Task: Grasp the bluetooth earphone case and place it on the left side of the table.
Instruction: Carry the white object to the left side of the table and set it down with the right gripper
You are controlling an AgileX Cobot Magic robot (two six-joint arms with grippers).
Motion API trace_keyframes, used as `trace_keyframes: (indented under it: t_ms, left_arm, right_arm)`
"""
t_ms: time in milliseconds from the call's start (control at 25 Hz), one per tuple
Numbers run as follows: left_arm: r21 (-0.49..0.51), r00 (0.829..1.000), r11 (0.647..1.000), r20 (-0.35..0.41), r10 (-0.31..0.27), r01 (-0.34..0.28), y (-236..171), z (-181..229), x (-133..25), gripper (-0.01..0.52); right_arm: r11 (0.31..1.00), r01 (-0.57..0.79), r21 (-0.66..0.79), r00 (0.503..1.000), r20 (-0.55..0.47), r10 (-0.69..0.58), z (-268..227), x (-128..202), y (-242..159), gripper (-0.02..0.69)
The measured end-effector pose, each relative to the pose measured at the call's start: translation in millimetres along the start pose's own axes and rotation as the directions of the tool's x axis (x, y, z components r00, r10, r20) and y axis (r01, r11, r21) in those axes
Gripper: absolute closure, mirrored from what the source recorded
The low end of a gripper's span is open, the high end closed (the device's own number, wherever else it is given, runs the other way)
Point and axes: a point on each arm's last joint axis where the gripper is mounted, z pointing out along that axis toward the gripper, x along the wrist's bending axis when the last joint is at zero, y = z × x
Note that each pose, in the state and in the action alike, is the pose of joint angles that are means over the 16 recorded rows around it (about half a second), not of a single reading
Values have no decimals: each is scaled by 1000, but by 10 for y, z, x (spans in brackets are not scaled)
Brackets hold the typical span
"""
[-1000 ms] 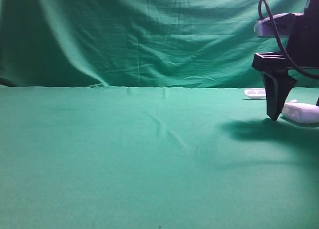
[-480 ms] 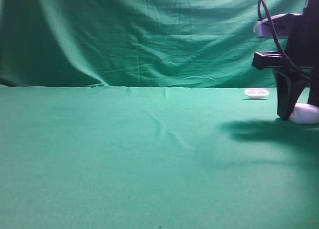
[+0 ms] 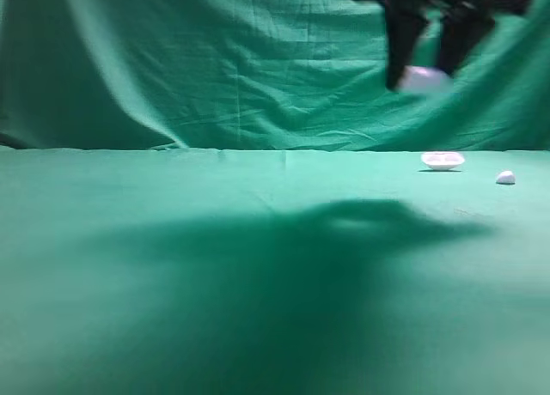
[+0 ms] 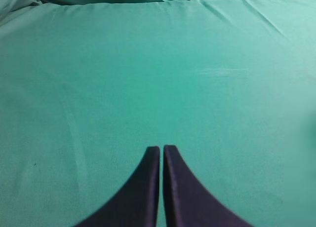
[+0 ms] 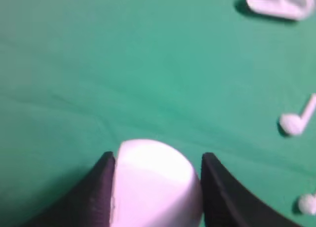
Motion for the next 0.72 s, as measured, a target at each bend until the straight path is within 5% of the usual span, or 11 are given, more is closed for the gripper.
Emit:
trace_keyframes:
  t_ms: [360, 720]
  left_arm:
    - [0, 1000, 1000, 0, 0, 0, 0, 0, 0, 514]
    - [0, 1000, 1000, 0, 0, 0, 0, 0, 0, 514]
  right_arm:
    - [990, 137, -20, 985, -101, -139, 605, 988, 126, 353]
    - [981, 191, -11, 972, -136, -191, 1133, 1389, -35, 344]
